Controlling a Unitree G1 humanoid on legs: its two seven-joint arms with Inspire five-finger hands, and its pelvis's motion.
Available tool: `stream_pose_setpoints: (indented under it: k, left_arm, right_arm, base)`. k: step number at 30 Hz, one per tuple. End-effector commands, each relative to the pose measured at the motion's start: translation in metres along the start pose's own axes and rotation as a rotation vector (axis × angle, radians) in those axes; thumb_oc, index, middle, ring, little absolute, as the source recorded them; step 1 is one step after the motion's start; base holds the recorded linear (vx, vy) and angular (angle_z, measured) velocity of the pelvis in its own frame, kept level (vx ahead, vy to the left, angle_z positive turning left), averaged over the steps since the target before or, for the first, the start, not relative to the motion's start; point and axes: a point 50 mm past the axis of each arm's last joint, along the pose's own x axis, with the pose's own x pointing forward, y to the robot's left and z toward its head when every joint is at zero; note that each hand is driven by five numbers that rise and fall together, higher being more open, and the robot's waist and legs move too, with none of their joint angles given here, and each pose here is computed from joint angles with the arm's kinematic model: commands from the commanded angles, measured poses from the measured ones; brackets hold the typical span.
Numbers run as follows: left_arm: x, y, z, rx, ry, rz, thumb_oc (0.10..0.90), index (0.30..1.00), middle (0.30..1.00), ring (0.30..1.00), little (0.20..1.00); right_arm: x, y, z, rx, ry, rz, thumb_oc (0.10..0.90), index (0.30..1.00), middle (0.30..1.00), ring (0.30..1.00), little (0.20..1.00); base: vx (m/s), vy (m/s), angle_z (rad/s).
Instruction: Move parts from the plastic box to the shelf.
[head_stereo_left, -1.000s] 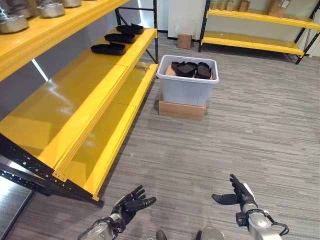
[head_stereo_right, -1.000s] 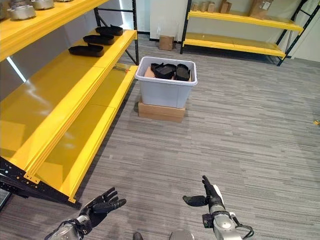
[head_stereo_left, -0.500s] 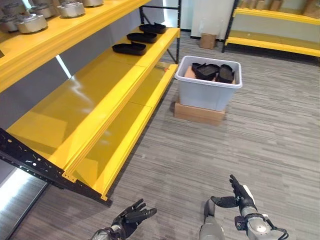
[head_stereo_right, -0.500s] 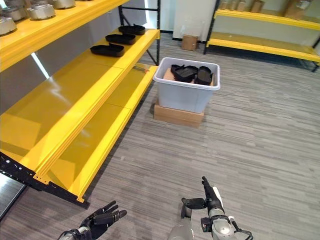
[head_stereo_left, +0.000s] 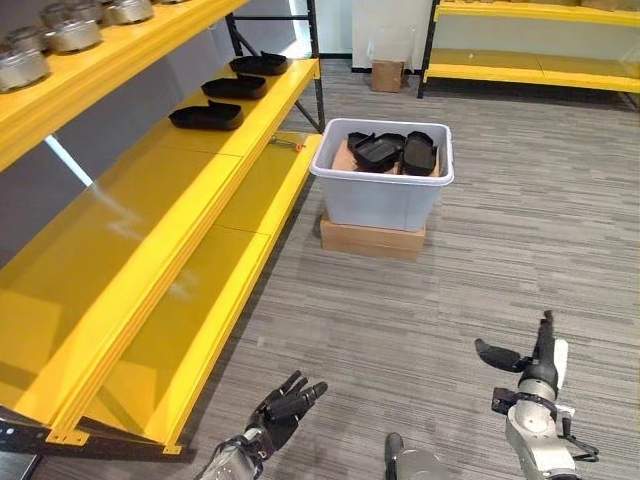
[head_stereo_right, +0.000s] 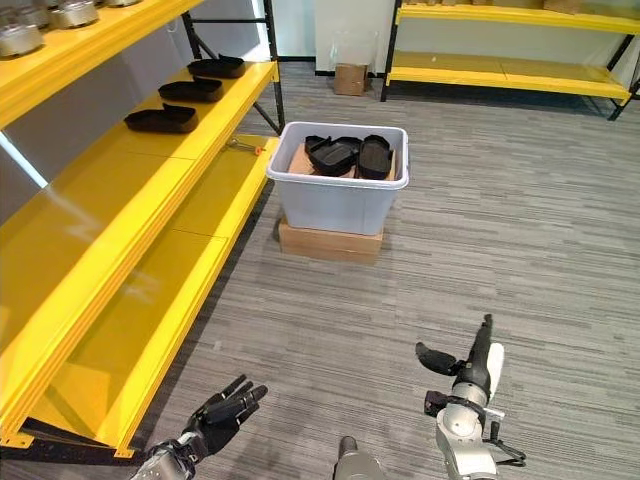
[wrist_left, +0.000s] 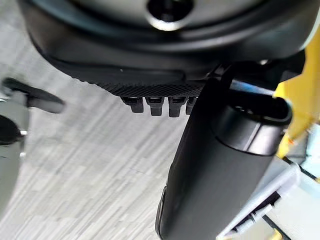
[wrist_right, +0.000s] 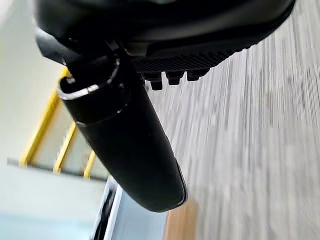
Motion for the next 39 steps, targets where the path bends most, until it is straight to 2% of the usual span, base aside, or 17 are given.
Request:
stream_pose_setpoints:
  k: [1, 4, 9, 11, 22, 27, 29, 34, 39]
  left_arm:
    - [0.003, -0.024, 0.043, 0.134, -0.214, -0.120, 0.900, 1.000, 1.000, 1.000, 1.000]
    - [0.005, -0.035, 0.060, 0.223, -0.298, -0.135, 0.900, 1.000, 1.000, 1.000, 1.000]
    - [0.005, -0.042, 0.081, 0.222, -0.408, -0.116, 0.900, 1.000, 1.000, 1.000, 1.000]
    - [0.006, -0.045, 0.086, 0.308, -0.402, -0.119, 0.900, 1.000, 1.000, 1.000, 1.000]
    - [0.001, -0.036, 0.092, 0.343, -0.453, -0.023, 0.900, 1.000, 1.000, 1.000, 1.000]
    - [-0.005, -0.022, 0.093, 0.300, -0.490, 0.076, 0.900, 1.000, 1.000, 1.000, 1.000]
    - [-0.010, -0.008, 0.094, 0.267, -0.521, 0.169, 0.900, 1.000, 1.000, 1.000, 1.000]
    - [-0.017, 0.000, 0.102, 0.368, -0.603, 0.310, 0.900, 1.000, 1.000, 1.000, 1.000]
    - [-0.016, -0.003, 0.104, 0.433, -0.619, 0.342, 0.900, 1.000, 1.000, 1.000, 1.000]
  right_arm:
    - [0.016, -0.012, 0.037, 0.128, -0.170, -0.087, 0.900, 1.000, 1.000, 1.000, 1.000]
    - [0.018, -0.014, 0.041, 0.140, -0.187, -0.076, 0.900, 1.000, 1.000, 1.000, 1.000]
    - [0.015, -0.010, 0.042, 0.167, -0.199, -0.024, 0.900, 1.000, 1.000, 1.000, 1.000]
    - [0.013, -0.014, 0.038, 0.184, -0.191, -0.018, 0.900, 1.000, 1.000, 1.000, 1.000]
    - [0.006, -0.008, 0.028, 0.218, -0.115, 0.005, 0.900, 1.000, 1.000, 1.000, 1.000]
    - [-0.002, 0.010, 0.016, 0.201, -0.065, 0.095, 0.900, 1.000, 1.000, 1.000, 1.000]
    - [-0.008, 0.019, 0.014, 0.192, -0.053, 0.157, 0.900, 1.000, 1.000, 1.000, 1.000]
    - [-0.015, 0.025, 0.011, 0.183, -0.049, 0.230, 0.900, 1.000, 1.000, 1.000, 1.000]
    - [-0.022, 0.029, 0.006, 0.197, -0.020, 0.237, 0.900, 1.000, 1.000, 1.000, 1.000]
  base:
    - [0.19, -0.097, -0.16]
    - [0.14, -0.119, -0.08]
    - [0.12, -0.170, 0.01]
    - [0.14, -0.310, 0.09]
    - [0.12, 0.024, 0.05]
    - [0.23, 0.142, -0.60]
    - [0.34, 0.213, -0.60]
    - [0.26, 0.198, -0.52]
    - [0.30, 0.258, 0.03]
